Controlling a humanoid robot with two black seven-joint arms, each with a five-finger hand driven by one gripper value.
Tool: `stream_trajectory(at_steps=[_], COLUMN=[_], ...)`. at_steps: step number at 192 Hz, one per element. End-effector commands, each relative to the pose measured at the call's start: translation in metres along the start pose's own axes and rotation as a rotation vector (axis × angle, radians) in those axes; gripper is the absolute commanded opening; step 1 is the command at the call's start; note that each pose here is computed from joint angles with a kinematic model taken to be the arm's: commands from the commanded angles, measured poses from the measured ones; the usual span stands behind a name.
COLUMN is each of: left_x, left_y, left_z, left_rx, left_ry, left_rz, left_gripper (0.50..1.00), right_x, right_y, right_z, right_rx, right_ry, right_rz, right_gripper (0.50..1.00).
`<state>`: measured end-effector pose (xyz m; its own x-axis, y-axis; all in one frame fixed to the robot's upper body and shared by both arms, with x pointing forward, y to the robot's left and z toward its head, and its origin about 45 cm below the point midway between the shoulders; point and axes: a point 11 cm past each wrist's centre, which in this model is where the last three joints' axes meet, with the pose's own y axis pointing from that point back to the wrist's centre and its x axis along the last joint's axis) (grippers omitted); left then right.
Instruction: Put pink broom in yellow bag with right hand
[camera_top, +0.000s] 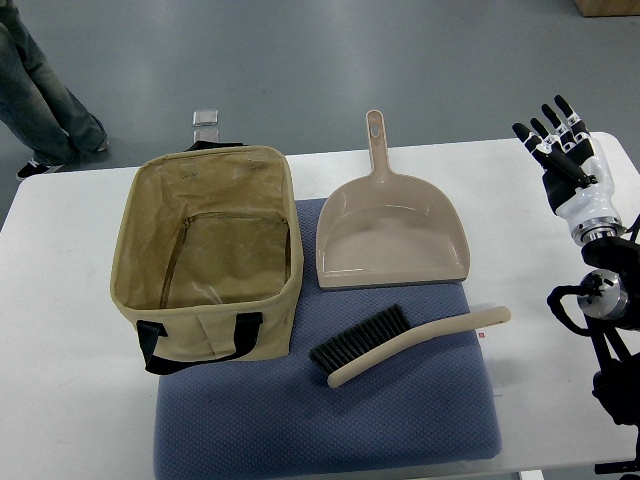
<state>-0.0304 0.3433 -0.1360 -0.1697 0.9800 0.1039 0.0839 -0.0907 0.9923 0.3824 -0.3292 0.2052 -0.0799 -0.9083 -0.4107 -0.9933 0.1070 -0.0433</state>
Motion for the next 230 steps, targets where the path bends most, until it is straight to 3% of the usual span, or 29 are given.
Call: stream_trajectory(at_steps=[1, 230], left_x=[-0.0004, -0.0004], left_y=[-0.0001, -0.0001], left_z=[-0.0009, -0.0011], left_rx=[0.001, 0.003], left_ry=[0.0, -0.001], left_rz=[-0.001, -0.001], left_gripper=[1.0, 1.0], right_x=[-0.0005, -0.0046], right_y=[0.0, -0.0039], right_z=[0.0001, -0.0059], right_rx=[0.0, 0.008], right_ry=[0.0, -0.005], right_rz=[-0.001, -0.014], right_gripper=[0.93, 0.928])
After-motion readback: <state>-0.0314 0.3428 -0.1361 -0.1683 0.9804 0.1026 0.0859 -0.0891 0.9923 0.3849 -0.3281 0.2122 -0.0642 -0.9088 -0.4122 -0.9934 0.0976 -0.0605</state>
